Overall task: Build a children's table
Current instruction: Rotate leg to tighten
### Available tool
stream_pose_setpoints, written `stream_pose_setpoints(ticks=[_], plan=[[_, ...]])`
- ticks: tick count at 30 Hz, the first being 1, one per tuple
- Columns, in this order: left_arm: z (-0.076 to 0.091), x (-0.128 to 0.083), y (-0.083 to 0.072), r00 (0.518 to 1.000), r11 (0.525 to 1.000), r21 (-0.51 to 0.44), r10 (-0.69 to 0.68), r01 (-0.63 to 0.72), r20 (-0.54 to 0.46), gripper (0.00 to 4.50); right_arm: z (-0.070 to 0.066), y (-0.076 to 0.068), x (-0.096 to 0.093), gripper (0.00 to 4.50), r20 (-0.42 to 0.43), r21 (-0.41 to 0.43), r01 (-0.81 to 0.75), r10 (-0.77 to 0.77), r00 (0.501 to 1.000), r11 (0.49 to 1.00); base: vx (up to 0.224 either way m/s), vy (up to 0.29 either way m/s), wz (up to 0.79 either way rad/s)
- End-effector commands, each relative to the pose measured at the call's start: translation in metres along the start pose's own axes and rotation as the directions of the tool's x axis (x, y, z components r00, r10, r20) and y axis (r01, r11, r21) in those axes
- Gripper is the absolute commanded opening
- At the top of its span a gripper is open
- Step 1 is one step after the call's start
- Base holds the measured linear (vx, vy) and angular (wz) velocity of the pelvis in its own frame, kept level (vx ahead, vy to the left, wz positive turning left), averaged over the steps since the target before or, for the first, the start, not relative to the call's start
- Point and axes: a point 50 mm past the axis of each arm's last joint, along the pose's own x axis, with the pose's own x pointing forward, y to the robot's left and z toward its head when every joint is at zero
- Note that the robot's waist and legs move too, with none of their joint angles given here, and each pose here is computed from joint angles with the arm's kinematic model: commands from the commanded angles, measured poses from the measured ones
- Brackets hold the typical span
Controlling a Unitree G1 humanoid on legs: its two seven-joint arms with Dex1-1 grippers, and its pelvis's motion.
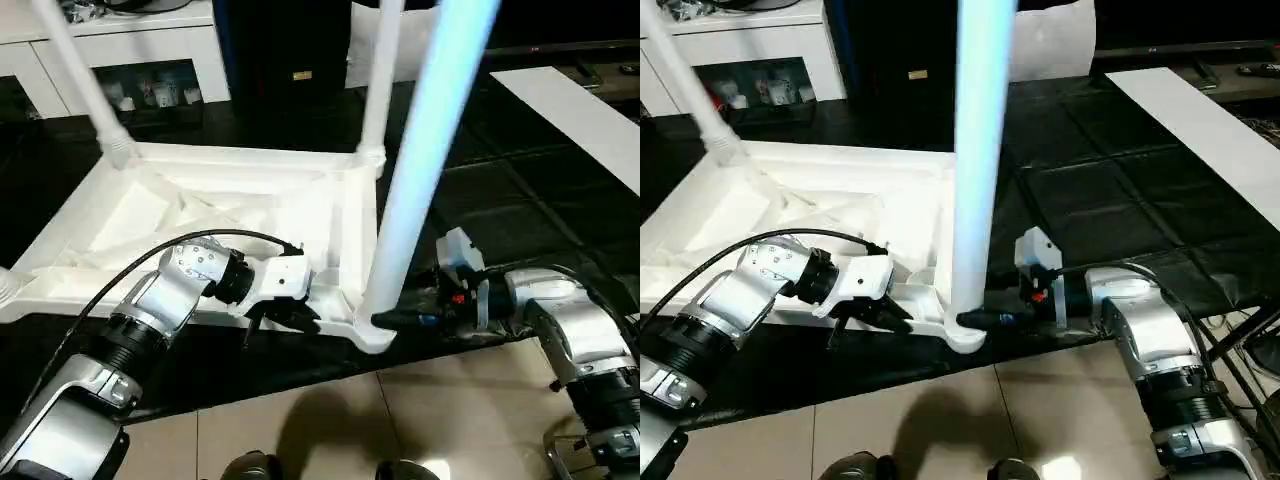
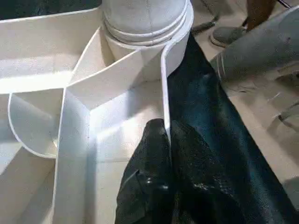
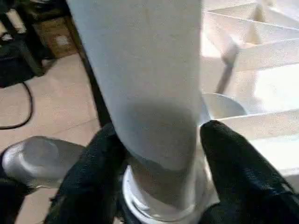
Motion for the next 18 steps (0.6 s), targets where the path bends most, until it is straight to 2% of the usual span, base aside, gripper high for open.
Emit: stream_pose_setpoints(ticks=[1, 7, 13, 15, 16, 18], plan=[[0.009, 0.001, 0.0, 0.999, 0.997, 0.065, -0.041, 0.042, -0.011, 0.0, 0.006, 0.0, -0.001, 2.32, 0.0, -0.017, -0.033, 0.033, 0.999, 0.999, 0.0, 0.0, 0.0], [0.008, 0.0, 0.001, 0.999, 0.997, 0.067, -0.045, 0.045, -0.01, 0.0, 0.006, 0.001, 0.0, 1.97, -0.003, -0.01, -0.067, 0.067, 0.998, 0.998, 0.0, 0.0, 0.0], [0.008, 0.0, 0.003, 1.0, 0.999, 0.041, -0.023, 0.023, 0.006, 0.0, 0.005, 0.005, 0.003, 1.93, 0.0, 0.009, -0.094, 0.094, 0.996, 0.996, 0.0, 0.0, 0.0], [0.015, 0.003, 0.012, 0.994, 0.996, -0.032, 0.09, -0.089, 0.056, 0.0, 0.007, 0.006, 0.013, 1.93, 0.059, 0.05, -0.022, 0.019, 0.998, 0.999, 0.0, 0.0, 0.0], [0.015, 0.003, 0.012, 0.994, 0.996, -0.032, 0.09, -0.089, 0.056, 0.0, 0.007, 0.006, 0.013, 1.93, 0.059, 0.05, -0.022, 0.019, 0.998, 0.999, 0.0, 0.0, 0.0], [0.022, 0.006, 0.02, 0.98, 0.981, -0.088, 0.182, -0.175, 0.081, 0.0, 0.006, 0.002, 0.025, 1.93, 0.072, 0.093, 0.1, -0.106, 0.992, 0.991, 0.0, 0.0, 0.0]])
